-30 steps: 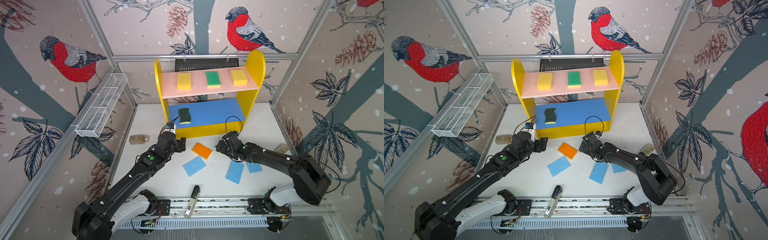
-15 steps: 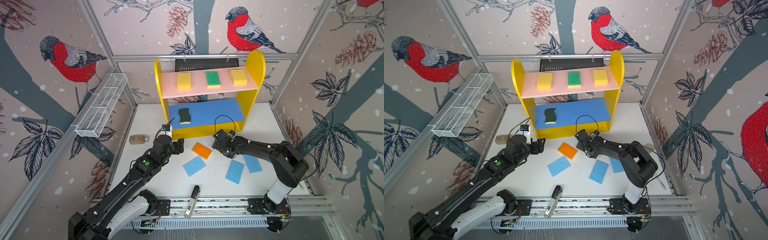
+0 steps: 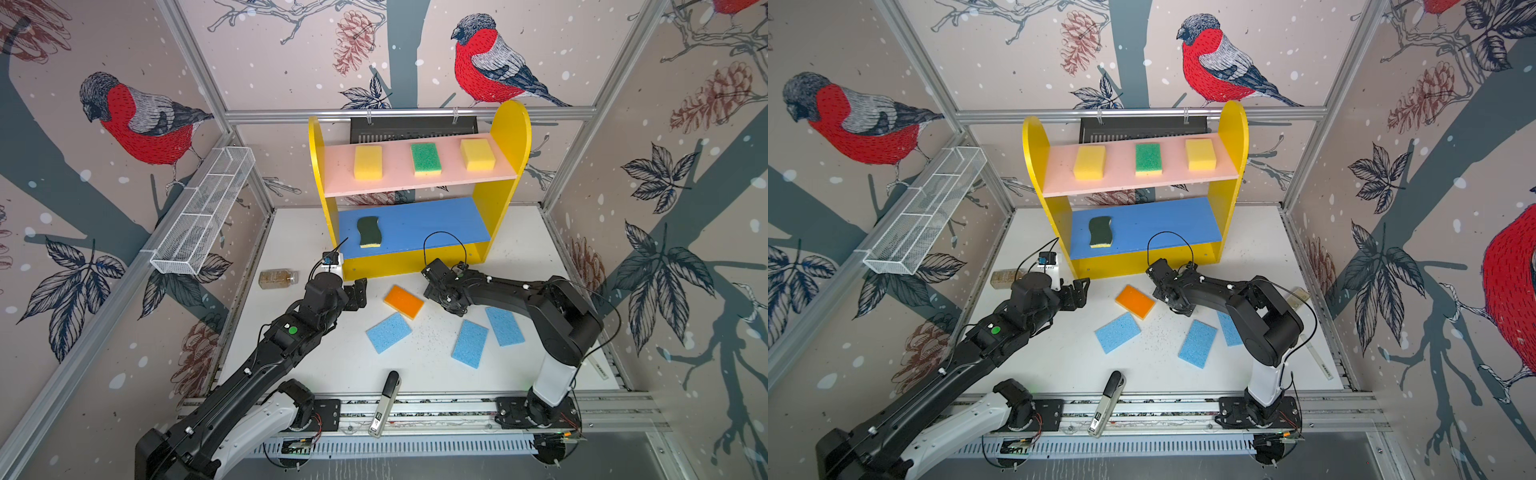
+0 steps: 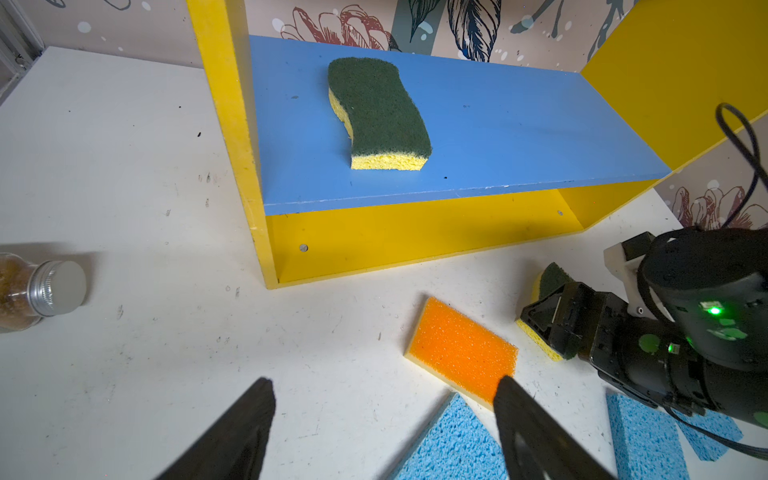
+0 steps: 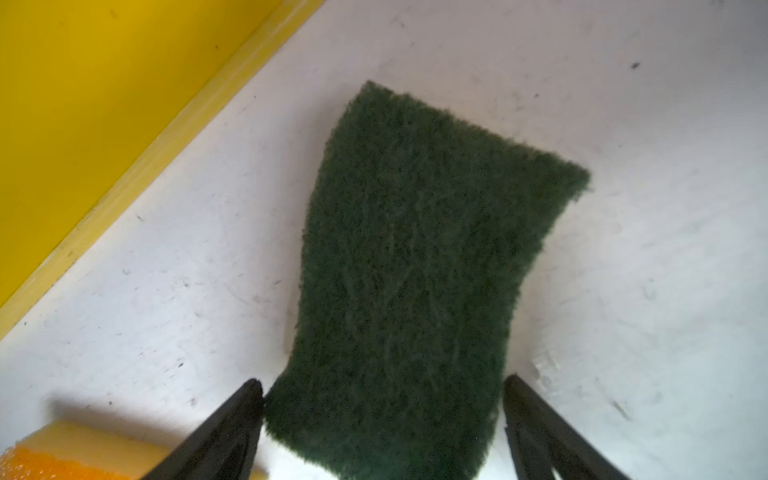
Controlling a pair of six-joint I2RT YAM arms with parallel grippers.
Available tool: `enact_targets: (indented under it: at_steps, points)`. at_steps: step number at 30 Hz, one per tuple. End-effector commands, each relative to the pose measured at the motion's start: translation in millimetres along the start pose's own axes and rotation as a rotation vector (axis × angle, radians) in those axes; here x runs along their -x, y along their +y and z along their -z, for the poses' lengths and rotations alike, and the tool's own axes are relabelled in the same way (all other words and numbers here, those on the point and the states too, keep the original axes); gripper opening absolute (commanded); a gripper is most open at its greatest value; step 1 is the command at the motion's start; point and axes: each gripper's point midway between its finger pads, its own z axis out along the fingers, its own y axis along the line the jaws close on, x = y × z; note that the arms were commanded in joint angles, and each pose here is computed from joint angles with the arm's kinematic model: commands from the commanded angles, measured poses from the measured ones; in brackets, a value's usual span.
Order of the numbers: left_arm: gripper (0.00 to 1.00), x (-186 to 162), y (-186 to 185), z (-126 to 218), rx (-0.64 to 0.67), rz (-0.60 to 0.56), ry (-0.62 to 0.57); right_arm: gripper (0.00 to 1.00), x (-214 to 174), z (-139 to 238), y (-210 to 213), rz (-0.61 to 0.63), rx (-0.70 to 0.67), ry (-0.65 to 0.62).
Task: Place and organize the cleaning sponges onto the shelf
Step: 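Withdraw the left gripper while the right gripper moves over the other green sponge, then lower the right gripper onto the dark-green scrub sponge on the table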
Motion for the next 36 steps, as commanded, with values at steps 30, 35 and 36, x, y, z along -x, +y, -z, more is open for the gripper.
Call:
enact_targets:
  at_steps: [30,35,36]
  points:
    - [0.83,12.2,10.3,6.9,0.055,0.039,-0.049,1.0,34.1,30.5,-23.2,0.264,-0.023,-0.105]
    - [0.83,15.6,8.0,7.9,0.044,0.06,-0.059,1.0,32.5,26.5,-26.3,0.297,-0.024,-0.091]
    - [0.83,16.1,7.2,8.1,0.04,0.066,-0.06,0.99,31.9,25.7,-27.0,0.304,-0.023,-0.089]
